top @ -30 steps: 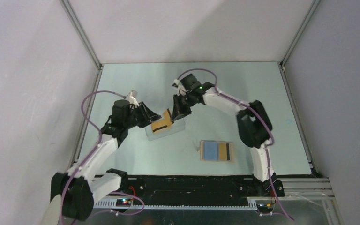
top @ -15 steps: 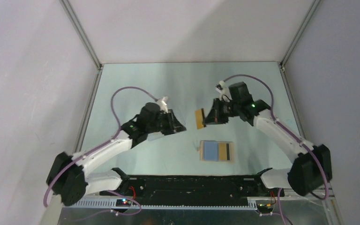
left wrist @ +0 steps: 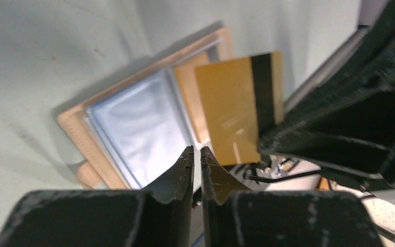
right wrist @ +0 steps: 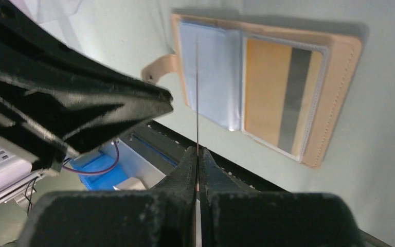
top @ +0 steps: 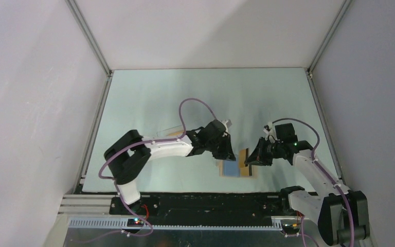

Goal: Put the credit cards into the card holder
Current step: Pick up the credit card from the storage box, then insert the credit card into the card holder.

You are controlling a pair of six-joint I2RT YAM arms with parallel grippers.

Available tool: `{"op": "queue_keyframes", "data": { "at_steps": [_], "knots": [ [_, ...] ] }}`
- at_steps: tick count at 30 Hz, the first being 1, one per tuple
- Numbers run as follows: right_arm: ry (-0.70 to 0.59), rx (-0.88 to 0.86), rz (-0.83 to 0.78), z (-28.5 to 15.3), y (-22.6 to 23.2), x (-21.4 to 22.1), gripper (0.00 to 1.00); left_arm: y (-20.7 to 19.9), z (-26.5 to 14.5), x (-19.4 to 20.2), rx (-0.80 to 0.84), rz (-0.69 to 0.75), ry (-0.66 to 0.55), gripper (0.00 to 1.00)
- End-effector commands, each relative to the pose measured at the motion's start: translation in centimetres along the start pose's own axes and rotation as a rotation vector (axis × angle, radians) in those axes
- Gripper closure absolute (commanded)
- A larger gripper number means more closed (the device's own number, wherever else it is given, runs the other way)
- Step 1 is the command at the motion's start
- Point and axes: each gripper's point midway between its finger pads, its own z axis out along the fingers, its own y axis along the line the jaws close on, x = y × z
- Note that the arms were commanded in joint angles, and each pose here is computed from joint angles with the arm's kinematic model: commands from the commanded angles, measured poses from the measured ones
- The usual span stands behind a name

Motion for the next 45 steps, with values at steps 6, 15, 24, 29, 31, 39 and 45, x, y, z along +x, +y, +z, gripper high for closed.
{"op": "queue_keyframes", "data": {
  "at_steps": [6, 15, 24, 29, 31, 39, 45],
  "knots": [
    [0.017, 0.032, 0.048, 1.4, -2.0, 0.6, 1.00, 4.7, 1.9, 1.8, -0.119, -0.090, 0.037, 0.91],
    [-0.031, 0.076, -0.012, 2.3, -3.5, -0.7, 1.00, 9.0, 1.8, 3.7, -0.201, -0.176, 0.089, 0.97],
    [-0.073, 0.032, -0.081, 4.1, -3.0, -1.9, 1.00, 10.7, 0.6, 4.3, -0.245, -0.217, 0.088, 0.98],
    [-0.054, 0.034, -0.081, 5.9, -3.5, -1.2, 1.00, 11.3, 0.1, 4.4, -0.253, -0.240, 0.085, 0.99],
    [-0.046, 0.031, -0.074, 6.4, -3.7, -0.7, 1.00, 11.3, 0.0, 4.3, -0.250, -0.242, 0.082, 0.99],
    [-0.005, -0.003, -0.064, 7.5, -3.3, 0.7, 1.00, 11.8, -1.1, 4.0, -0.260, -0.269, 0.054, 0.98],
    [0.041, 0.028, 0.000, 6.6, -3.5, 2.2, 1.00, 12.3, -0.9, 4.2, -0.275, -0.275, 0.062, 0.98]
  ]
}}
